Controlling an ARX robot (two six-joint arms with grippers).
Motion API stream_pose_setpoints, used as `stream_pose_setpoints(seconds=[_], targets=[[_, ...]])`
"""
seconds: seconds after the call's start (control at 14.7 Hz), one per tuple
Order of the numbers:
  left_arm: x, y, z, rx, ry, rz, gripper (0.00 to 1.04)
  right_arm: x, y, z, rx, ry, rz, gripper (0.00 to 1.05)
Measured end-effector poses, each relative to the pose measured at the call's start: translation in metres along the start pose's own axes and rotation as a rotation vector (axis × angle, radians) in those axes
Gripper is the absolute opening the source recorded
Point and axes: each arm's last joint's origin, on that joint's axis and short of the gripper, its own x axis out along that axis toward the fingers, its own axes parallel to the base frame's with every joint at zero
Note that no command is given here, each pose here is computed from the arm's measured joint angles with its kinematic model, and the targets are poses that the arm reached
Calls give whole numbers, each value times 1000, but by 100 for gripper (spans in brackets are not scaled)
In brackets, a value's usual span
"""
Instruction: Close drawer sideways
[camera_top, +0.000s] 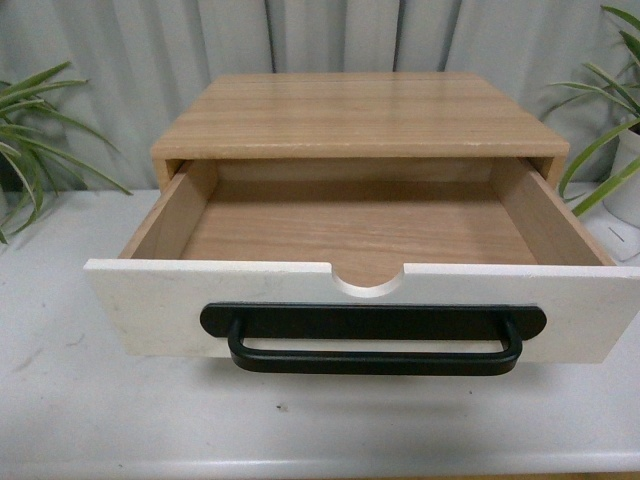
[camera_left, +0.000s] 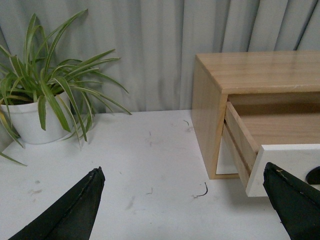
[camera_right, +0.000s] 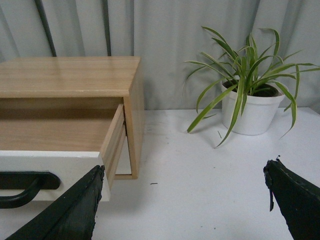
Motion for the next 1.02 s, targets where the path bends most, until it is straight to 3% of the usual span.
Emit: stream_pose_setpoints(seconds=[1.02], targets=[[0, 0, 0, 0, 0, 0, 98, 0, 0, 0, 0, 0, 0, 98]])
